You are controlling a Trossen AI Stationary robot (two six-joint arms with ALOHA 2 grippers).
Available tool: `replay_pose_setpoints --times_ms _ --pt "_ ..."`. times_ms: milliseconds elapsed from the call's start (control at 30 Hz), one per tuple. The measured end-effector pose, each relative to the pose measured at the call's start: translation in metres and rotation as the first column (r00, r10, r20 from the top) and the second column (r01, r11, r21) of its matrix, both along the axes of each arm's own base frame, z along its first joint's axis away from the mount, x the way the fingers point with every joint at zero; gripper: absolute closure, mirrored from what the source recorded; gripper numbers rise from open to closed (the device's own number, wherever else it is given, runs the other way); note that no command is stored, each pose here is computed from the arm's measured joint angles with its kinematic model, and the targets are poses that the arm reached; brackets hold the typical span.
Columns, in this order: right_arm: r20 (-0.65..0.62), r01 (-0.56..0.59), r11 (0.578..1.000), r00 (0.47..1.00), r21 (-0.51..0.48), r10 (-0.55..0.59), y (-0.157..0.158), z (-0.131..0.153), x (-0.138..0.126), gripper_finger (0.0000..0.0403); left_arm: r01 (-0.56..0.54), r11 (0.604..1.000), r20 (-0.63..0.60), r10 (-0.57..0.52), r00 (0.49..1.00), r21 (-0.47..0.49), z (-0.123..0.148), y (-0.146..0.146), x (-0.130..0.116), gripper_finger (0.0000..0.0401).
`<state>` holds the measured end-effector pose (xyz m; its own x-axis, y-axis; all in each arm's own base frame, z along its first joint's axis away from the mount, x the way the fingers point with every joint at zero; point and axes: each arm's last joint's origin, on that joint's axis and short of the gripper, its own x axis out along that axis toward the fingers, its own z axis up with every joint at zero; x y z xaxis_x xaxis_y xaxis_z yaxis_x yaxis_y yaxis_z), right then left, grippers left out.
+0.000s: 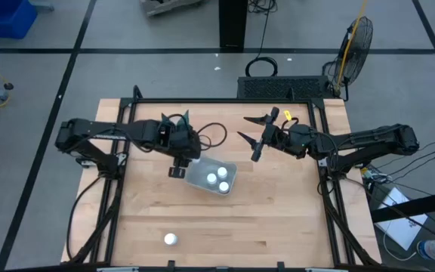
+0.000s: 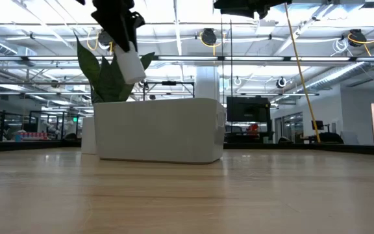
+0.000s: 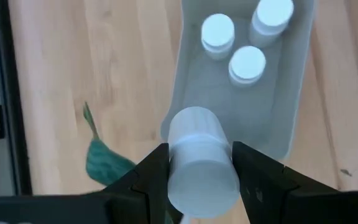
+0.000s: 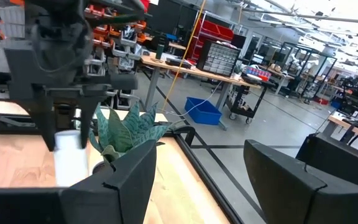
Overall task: Pick and place pill bottles into a basket
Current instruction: Put the white pill bottle into the gray bin
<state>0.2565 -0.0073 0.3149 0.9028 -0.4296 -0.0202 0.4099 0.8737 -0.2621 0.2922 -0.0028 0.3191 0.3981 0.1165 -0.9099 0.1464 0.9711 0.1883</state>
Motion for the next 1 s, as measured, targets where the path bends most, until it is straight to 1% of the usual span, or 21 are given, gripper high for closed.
replay_pose_setpoints --times_ms 67,167,400,533,667,800,1000 --pt "-0.001 0.0 1.0 1.0 0.0 0.0 0.0 0.0 0.0 0.0167 0.008 1.0 -0.001 -0.008 1.0 -0.024 -0.002 0.003 0.002 0.0241" --pt "-0.006 0.0 1.0 1.0 0.0 0.0 0.0 -0.001 0.0 0.0167 0.033 0.998 0.001 -0.033 0.999 -0.047 -0.011 0.007 0.014 0.0241" --pt "-0.027 0.001 1.0 1.0 0.003 -0.001 0.0 -0.003 0.0 0.0167 0.083 0.994 -0.133 -0.091 0.987 -0.065 -0.046 0.008 0.034 0.0241" --pt "-0.033 0.002 1.0 0.999 0.003 -0.002 0.0 -0.003 0.0 0.0167 0.11 0.991 -0.172 -0.121 0.978 -0.071 -0.059 0.008 0.042 0.0241" --pt "-0.035 0.002 1.0 0.999 0.005 -0.002 0.0 -0.004 0.0 0.0167 0.115 0.989 -0.196 -0.132 0.972 -0.096 -0.07 0.012 0.047 0.0241" --pt "-0.035 0.002 1.0 0.999 0.006 -0.002 0.0 -0.004 0.0 0.0167 0.124 0.987 -0.211 -0.143 0.967 -0.097 -0.077 0.015 0.051 0.0241" --pt "-0.035 0.002 1.0 0.999 0.006 -0.001 0.0 -0.004 0.0 0.0167 0.15 0.983 -0.2 -0.169 0.965 -0.107 -0.089 0.018 0.06 0.0241"
